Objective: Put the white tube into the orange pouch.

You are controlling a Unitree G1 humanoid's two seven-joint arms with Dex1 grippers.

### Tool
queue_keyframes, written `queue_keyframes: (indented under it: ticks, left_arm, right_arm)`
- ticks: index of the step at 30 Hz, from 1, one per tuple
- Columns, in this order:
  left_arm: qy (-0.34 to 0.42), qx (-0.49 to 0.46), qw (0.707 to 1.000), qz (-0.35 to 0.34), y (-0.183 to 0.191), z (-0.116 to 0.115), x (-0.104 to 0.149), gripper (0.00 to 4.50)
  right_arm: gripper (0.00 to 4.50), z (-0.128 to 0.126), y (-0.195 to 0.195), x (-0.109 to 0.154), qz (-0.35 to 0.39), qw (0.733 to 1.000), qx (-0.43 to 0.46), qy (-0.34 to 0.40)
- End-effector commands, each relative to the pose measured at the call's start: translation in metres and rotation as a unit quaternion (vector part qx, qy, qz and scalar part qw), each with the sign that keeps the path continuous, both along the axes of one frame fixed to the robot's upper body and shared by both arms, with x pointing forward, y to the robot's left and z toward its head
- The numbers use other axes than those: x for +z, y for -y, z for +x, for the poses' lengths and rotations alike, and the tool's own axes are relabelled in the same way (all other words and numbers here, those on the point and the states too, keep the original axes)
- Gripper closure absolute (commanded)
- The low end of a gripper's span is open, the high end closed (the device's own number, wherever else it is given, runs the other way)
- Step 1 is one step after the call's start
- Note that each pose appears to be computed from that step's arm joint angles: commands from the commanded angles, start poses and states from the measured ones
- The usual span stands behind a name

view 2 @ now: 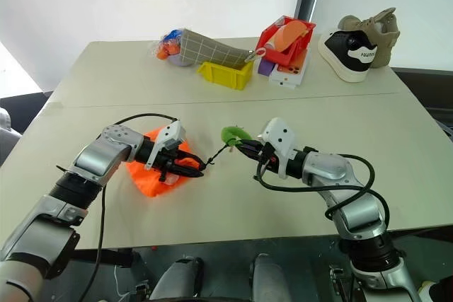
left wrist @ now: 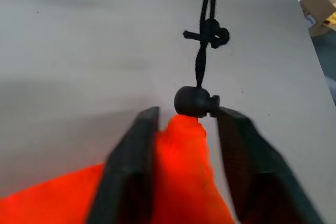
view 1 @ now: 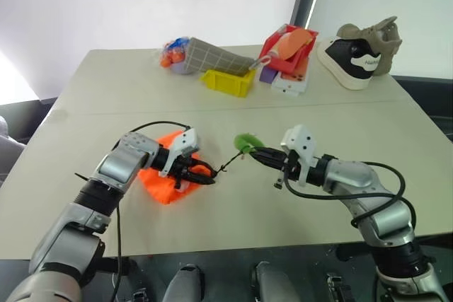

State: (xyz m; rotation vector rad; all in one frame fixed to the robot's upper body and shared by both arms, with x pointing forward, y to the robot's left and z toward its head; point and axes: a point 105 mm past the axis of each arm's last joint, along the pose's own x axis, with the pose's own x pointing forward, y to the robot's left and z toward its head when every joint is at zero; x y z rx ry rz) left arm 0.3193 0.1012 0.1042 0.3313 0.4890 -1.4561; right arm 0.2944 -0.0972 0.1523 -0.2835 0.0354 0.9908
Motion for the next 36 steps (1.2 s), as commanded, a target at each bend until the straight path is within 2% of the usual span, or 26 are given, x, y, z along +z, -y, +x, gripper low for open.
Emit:
queue_keyframes:
  ticks: [1,7,12,13,14,17,33,36]
  left_arm:
    - [0.012,-0.005,1.000,-0.012,0.000,-0.001,0.009,4.45]
    - [0.027,0.005,1.000,-0.009,-0.002,-0.001,0.006,4.45]
    - [0.009,0.015,0.999,-0.028,-0.005,-0.003,0.009,4.45]
    - [0.005,0.015,0.999,-0.031,-0.005,-0.004,0.010,3.92]
    - [0.006,0.015,0.999,-0.031,-0.006,-0.004,0.011,3.65]
    - [0.017,0.015,0.999,-0.031,-0.005,-0.004,0.013,2.21]
    - [0.018,0.004,0.999,-0.031,0.004,-0.004,0.011,2.21]
    - [0.016,0.006,0.999,-0.038,0.004,-0.003,0.012,3.01]
  right_arm:
    - [4.50,-0.005,-0.008,0.015,0.008,0.999,0.020,0.028]
    - [4.50,-0.006,-0.009,0.014,0.007,0.999,0.022,0.026]
    - [4.50,-0.005,-0.008,0.014,0.006,0.999,0.021,0.026]
    - [4.50,-0.005,-0.008,0.013,0.006,0.999,0.020,0.026]
    - [4.50,-0.005,-0.008,0.013,0.006,0.999,0.020,0.026]
    - [4.50,-0.004,-0.009,0.014,0.007,0.999,0.020,0.027]
    - [4.50,-0.005,-0.010,0.012,0.009,1.000,0.016,0.025]
    - [4.50,-0.005,-0.009,0.012,0.008,1.000,0.015,0.025]
